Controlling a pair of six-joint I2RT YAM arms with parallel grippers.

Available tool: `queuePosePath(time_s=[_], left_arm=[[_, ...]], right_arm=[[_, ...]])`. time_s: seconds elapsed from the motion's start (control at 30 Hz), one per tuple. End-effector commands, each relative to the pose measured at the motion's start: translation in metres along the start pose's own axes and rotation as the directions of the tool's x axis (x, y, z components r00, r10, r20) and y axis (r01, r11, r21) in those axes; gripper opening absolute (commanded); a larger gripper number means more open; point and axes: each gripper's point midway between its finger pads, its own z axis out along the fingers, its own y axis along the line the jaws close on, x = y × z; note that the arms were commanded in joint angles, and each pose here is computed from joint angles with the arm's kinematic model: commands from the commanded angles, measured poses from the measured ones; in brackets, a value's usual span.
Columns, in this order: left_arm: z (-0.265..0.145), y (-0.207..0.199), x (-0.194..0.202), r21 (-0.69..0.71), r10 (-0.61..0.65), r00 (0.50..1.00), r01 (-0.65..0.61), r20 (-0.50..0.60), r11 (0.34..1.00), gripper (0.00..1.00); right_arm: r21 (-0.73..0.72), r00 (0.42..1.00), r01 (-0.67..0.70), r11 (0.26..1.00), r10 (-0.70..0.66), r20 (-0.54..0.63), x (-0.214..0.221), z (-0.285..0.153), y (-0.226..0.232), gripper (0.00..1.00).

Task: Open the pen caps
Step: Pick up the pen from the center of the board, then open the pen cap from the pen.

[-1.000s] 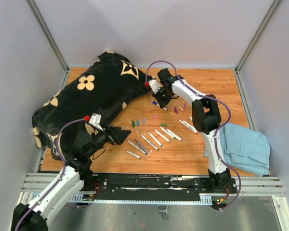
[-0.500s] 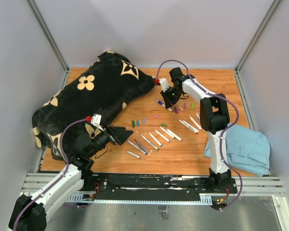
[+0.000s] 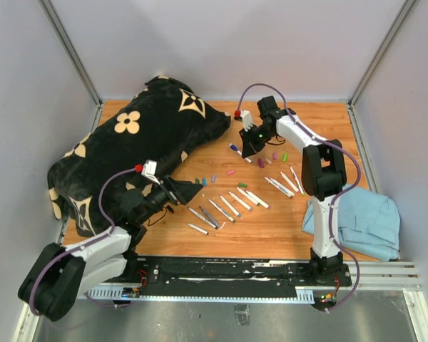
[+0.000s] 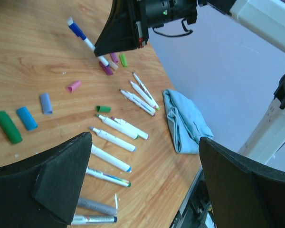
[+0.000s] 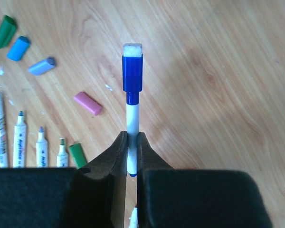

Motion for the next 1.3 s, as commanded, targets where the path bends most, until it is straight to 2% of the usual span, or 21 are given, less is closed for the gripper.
queuePosePath(time_s=[0.0,0.3,0.47,0.73,0.97,1.27], left_arm=[[0.022,-0.033,-0.039,0.121,0.034,0.992,-0.049,0.124,0.991,0.98],[0.056,-0.002,-0.073,-0.051,-0.014,0.971,0.027,0.238,0.998,0.98],[0.070,-0.009,-0.088,-0.032,-0.064,0.960,0.076,0.272,0.997,0.98],[0.085,-0.031,-0.096,0.038,-0.123,0.951,0.117,0.285,0.992,0.93],[0.084,-0.045,-0.092,0.064,-0.146,0.947,0.133,0.287,0.989,0.83],[0.083,-0.051,-0.079,0.077,-0.151,0.955,0.135,0.256,0.988,0.56]], right_arm=[[-0.076,0.996,-0.013,0.997,0.020,0.090,-0.018,-0.024,0.023,0.01],[-0.318,0.969,0.003,0.948,0.075,0.233,-0.051,-0.060,0.091,0.01],[-0.409,0.953,0.072,0.910,0.059,0.299,-0.065,-0.085,0.141,0.01],[-0.434,0.945,0.173,0.884,-0.025,0.326,-0.064,-0.091,0.195,0.01],[-0.449,0.952,0.196,0.872,-0.058,0.301,-0.059,-0.077,0.215,0.01],[-0.464,0.949,0.214,0.860,-0.070,0.309,-0.059,-0.079,0.224,0.01]])
